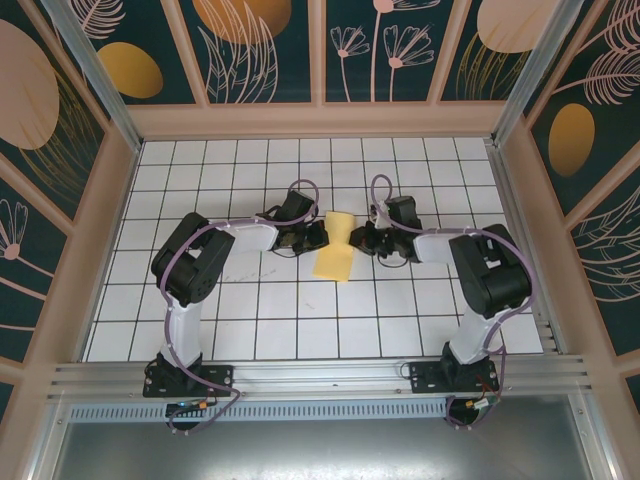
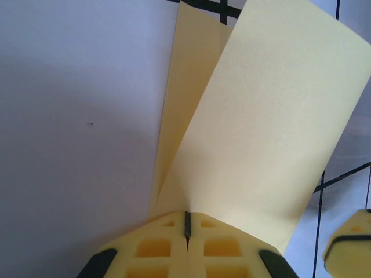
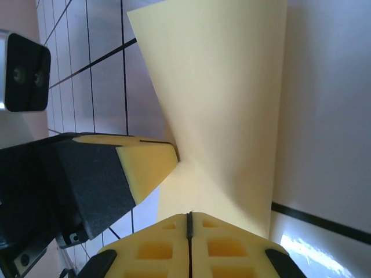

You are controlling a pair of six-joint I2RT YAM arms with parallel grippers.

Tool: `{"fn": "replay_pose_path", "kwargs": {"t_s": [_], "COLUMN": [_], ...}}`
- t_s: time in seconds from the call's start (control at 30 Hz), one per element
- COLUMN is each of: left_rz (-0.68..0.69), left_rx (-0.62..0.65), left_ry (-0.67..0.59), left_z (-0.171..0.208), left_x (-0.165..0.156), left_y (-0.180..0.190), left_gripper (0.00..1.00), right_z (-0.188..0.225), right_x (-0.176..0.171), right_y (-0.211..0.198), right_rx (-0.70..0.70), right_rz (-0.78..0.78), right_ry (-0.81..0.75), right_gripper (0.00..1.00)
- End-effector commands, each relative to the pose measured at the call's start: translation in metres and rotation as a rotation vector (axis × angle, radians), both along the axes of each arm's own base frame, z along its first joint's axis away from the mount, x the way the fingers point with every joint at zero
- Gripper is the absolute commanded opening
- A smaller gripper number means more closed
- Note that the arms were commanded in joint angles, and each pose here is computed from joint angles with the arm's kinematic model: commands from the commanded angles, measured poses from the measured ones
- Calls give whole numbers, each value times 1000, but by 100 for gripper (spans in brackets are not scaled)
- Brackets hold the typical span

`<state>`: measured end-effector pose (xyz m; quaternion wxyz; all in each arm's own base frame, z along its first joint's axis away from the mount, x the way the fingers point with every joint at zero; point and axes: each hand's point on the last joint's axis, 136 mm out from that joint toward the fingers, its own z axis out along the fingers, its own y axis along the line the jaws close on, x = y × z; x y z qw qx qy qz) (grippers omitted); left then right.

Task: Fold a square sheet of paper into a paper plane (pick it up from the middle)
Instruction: Fold the square sheet of paper in half at the center of the table.

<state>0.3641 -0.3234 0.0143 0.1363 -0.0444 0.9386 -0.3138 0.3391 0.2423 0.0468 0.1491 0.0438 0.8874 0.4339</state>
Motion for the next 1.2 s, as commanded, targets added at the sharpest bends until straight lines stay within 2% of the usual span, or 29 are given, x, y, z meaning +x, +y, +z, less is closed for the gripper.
{"fn": "replay_pose_path", "kwargs": {"t_s": [0.0, 0.17, 0.43, 0.5, 0.67, 0.9, 1.0, 1.07, 1.17], "left_rz": [-9, -7, -6, -6, -6, -8, -8, -7, -8], "left_rx": [104, 105, 110, 110, 111, 111, 112, 111, 112], "left_ry": [99, 99, 96, 98, 95, 96, 94, 96, 97], "left_z": [-33, -33, -32, -33, -32, -32, -32, -32, -32], "left_x": [-27, -26, -26, -27, -26, -27, -27, -28, -28], "left_y": [20, 21, 22, 22, 22, 22, 23, 23, 23], "left_gripper": [0, 0, 0, 0, 0, 0, 0, 0, 0], "right_z": [-21, -43, 19, 22, 2, -32, -48, -48, -25], "right_x": [3, -5, 20, 27, 32, 21, 19, 20, 27], "right_y": [-6, -14, -3, -2, -3, -9, -19, -20, -12], "right_rx": [-29, -58, 27, 25, 10, -23, -82, -72, -26], "right_rz": [-12, -30, -17, -13, -18, -38, -68, -67, -46], "right_ry": [29, 93, -38, -49, -8, 67, 94, 102, 64], "right_gripper": [7, 7, 7, 7, 7, 7, 7, 7, 7]}}
